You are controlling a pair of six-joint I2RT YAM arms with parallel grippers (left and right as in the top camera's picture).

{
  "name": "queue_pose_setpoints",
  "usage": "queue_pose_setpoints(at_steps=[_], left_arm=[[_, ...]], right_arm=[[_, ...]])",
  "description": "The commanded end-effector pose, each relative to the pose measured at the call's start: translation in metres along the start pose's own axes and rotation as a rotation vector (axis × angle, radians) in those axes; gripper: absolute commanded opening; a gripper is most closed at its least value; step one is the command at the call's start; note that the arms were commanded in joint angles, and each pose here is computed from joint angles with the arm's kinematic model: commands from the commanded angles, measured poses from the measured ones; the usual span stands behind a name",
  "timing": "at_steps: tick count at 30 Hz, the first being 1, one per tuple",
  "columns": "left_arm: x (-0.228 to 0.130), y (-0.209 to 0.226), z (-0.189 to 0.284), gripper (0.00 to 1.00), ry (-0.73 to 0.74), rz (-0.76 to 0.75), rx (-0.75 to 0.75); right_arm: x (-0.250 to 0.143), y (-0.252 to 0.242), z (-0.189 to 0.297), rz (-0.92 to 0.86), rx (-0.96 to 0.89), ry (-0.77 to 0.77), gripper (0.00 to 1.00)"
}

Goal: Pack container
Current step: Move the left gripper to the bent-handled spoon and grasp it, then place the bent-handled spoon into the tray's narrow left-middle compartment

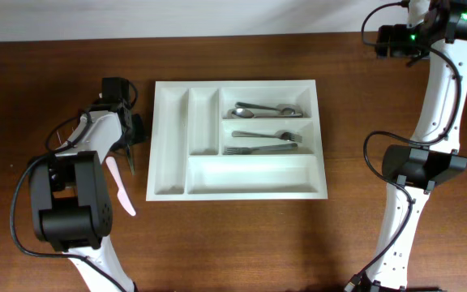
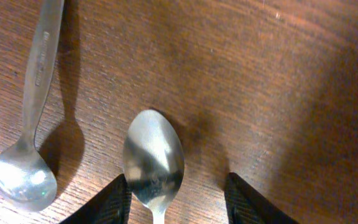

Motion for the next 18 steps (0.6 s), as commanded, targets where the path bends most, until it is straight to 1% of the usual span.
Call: queue_pose_setpoints(at_steps=[1, 3, 6, 8, 9, 15, 18], left_arm=[[-0.003, -0.004, -0.016, 0.37, 0.026, 0.017, -0.009], [-0.006, -0.004, -0.020, 0.29, 0.037, 0.016, -0.008], [-0.008, -0.004, -0.022, 0.14, 0.045, 0.014, -0.006], [-0.006, -0.005, -0.021, 0.08, 0.042, 0.014, -0.006], [-0.005, -0.004, -0.021, 0.03, 0.040, 0.015, -0.006], [0.002, -0.003, -0.015, 0.02, 0.034, 0.012, -0.003], [0.012, 0.000, -0.004, 0.02, 0.033, 0.011, 0.016]], right_arm=[[0.004, 0.001, 0.011, -0.004, -0.007, -0.026, 0.99], [0.004, 0.001, 0.011, -0.004, -0.007, -0.026, 0.99], [0.004, 0.001, 0.011, -0.004, -0.007, -0.026, 0.99], [0.004, 0.002, 0.011, -0.003, -0.006, -0.026, 0.99], [0.004, 0.001, 0.011, -0.004, -0.007, -0.026, 0.99], [0.004, 0.001, 0.011, -0.004, -0.007, -0.026, 0.99], [0.004, 0.001, 0.011, -0.004, -0.007, -0.026, 0.99]])
Point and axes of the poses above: each gripper's point midway between its finger pads, its own z axis back along the fingers, its own y axis along the line the jaws close on, x = y × z, the point moved 3 cm from there along z, back along the fingers, and after that the axes turned 12 degrees about -z, right-handed, at the moved point
